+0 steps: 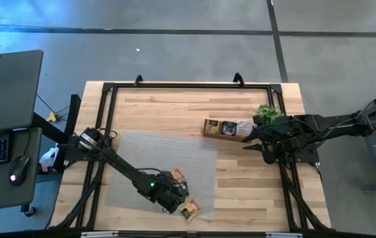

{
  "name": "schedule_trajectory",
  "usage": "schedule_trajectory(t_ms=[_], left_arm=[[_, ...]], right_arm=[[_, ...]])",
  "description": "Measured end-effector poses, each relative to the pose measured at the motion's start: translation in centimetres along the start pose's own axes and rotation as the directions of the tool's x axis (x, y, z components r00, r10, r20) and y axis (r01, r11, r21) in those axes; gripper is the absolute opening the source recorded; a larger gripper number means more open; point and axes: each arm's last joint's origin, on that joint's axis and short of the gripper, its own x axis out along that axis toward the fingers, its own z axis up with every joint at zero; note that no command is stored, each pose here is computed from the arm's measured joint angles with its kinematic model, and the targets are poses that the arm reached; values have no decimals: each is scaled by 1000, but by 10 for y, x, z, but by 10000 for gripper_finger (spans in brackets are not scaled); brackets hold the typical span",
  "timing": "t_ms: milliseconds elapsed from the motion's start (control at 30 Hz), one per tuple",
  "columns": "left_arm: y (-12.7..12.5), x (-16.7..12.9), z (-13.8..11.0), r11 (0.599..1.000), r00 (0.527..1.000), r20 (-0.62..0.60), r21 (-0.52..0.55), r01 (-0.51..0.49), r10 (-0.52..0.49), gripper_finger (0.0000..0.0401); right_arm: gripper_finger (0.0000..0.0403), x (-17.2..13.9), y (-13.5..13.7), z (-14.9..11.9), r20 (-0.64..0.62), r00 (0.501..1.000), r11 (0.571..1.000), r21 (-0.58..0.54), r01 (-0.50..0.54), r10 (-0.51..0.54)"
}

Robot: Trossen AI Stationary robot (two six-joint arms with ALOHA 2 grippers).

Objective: Pick & Place Tea
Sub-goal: Put the dark purple tea bag in the middle section of the wooden organizer

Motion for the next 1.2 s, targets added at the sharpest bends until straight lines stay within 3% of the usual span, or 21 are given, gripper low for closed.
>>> schedule_trajectory(t_ms=[333, 667, 867, 967, 1100, 1200], left_arm=[[-8, 11, 14, 997, 1000, 18, 75, 23, -24, 148], [-8, 17, 26, 992, 999, 39, 126, -12, 7, 8], [-19, 13, 27, 984, 997, 61, 177, 32, -44, 11], [-31, 6, 26, 969, 996, 58, 242, 50, -66, 3], [-44, -4, 26, 953, 990, 80, 288, 91, -119, 4], [-43, -4, 26, 951, 988, 99, 297, 82, -116, 1]], right_arm=[[128, 0, 0, 0, 0, 1000, 1000, 11, 6, -6], [128, 13, -2, -1, -61, 997, 998, 26, 52, -50], [128, 29, 1, -3, -133, 990, 999, 7, -49, 50], [128, 42, 2, -1, -141, 983, 992, 76, -104, 114], [128, 67, 7, -2, -180, 977, 977, 197, -81, 117], [128, 89, 17, -7, -228, 965, 982, 165, -95, 132]])
